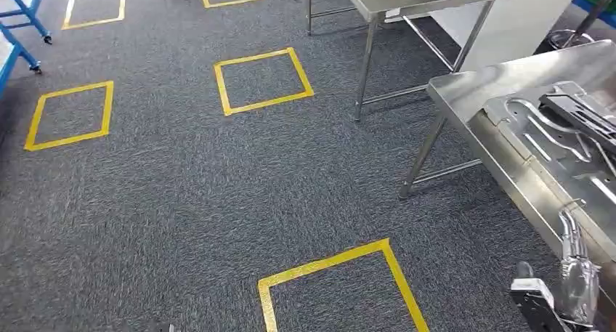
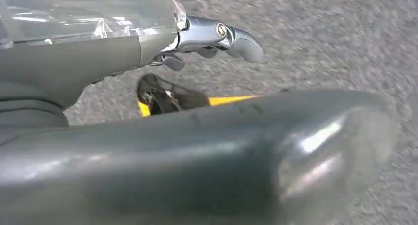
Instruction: Take the parts from the cabinet and place them on the table.
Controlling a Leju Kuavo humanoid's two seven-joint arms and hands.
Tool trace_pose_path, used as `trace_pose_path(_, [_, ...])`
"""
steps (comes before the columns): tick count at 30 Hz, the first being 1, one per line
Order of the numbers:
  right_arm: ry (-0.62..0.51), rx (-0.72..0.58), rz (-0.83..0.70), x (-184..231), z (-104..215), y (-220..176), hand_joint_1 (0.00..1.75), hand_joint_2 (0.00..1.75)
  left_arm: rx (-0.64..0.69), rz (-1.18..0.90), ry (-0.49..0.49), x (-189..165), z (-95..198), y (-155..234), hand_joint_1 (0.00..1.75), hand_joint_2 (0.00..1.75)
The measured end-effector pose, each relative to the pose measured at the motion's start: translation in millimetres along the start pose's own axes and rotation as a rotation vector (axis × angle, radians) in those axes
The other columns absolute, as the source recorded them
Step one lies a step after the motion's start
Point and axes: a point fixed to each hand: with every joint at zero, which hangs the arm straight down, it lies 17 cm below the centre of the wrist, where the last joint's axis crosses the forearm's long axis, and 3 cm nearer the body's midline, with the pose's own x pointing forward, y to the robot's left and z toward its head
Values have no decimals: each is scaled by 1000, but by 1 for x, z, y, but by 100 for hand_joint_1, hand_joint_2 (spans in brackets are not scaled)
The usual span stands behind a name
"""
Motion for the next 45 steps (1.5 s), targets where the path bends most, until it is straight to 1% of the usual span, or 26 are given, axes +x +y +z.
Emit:
trace_pose_path(2, [-45, 9, 4, 16, -17, 16, 0, 0, -5, -3, -4, 3, -1, -3, 0, 0])
trace_pose_path(5, [-125, 40, 23, 52, -42, 50, 0, 0, -20, -19, -11, 8, -3, -9, 0, 0])
trace_pose_path(7, [-172, 90, 7, 85, -51, 90, 0, 0, -22, -26, -6, 6, -3, -8, 0, 0])
trace_pose_path(8, [-201, 110, 5, 100, -55, 104, 0, 0, -25, -33, -5, 7, -3, -10, 0, 0])
trace_pose_path(10, [-242, 186, -13, 126, -45, 141, 0, 0, -28, -41, -7, 10, -5, -12, 0, 0])
trace_pose_path(14, [-261, 300, -38, 151, -27, 190, 0, 0, -23, -47, 1, 6, -3, -10, 0, 0])
trace_pose_path(16, [-269, 462, -39, 167, -3, 235, 0, 0, -17, -67, 8, 3, -3, -8, 0, 0])
trace_pose_path(17, [-257, 577, -19, 166, 17, 261, 0, 0, -14, -76, 9, 3, -3, -8, 0, 0])
trace_pose_path(19, [-201, 794, 54, 148, 68, 305, 0, 0, -9, -102, 10, 3, -4, -10, 0, 0])
trace_pose_path(20, [-153, 888, 97, 134, 97, 320, 0, 0, -5, -106, 10, 3, -5, -10, 0, 0])
trace_pose_path(21, [-74, 997, 144, 111, 134, 332, 0, 0, 2, -109, 14, 2, -4, -8, 0, 0])
trace_pose_path(22, [3, 1073, 173, 91, 166, 336, 0, 0, 9, -114, 20, -1, -4, -5, 0, 0])
trace_pose_path(24, [264, 1231, 240, 35, 242, 330, 0, 0, 24, -125, 37, -6, -2, -1, 0, 0])
trace_pose_path(25, [431, 1294, 288, -1, 285, 313, 0, 0, 29, -137, 47, -9, -2, 0, 0, 0])
trace_pose_path(27, [717, 1370, 325, -47, 372, 273, 0, 0, 34, -165, 56, -10, -3, 1, 0, 0])
trace_pose_path(28, [819, 1397, 322, -58, 410, 255, 0, 0, 35, -175, 60, -12, -2, 2, 0, 0])
trace_pose_path(29, [952, 1404, 322, -73, 445, 231, 0, 0, 37, -186, 65, -15, -1, 4, 0, 0])
trace_pose_path(30, [1072, 1392, 311, -83, 469, 212, 0, 0, 41, -194, 68, -18, 0, 6, 0, 0])
trace_pose_path(32, [1275, 1328, 267, -93, 498, 188, 0, 0, 42, -208, 66, -17, 0, 8, 0, 0])
trace_pose_path(34, [1413, 1253, 213, -98, 514, 174, 0, 0, 42, -209, 54, -12, -2, 8, 0, 0])
trace_pose_path(35, [1461, 1221, 193, -99, 517, 170, 0, 0, 42, -210, 49, -11, -2, 8, 0, 0])
trace_pose_path(38, [1542, 1163, 146, -101, 524, 165, 0, 0, 45, -214, 44, -11, -2, 11, 0, 0])
trace_pose_path(41, [1571, 1144, 114, -98, 532, 163, 0, 0, 42, -213, 34, -8, -3, 10, 0, 0])
trace_pose_path(45, [1581, 1130, 83, -95, 538, 162, 0, 0, 47, -215, 15, -2, -4, 10, 0, 0])
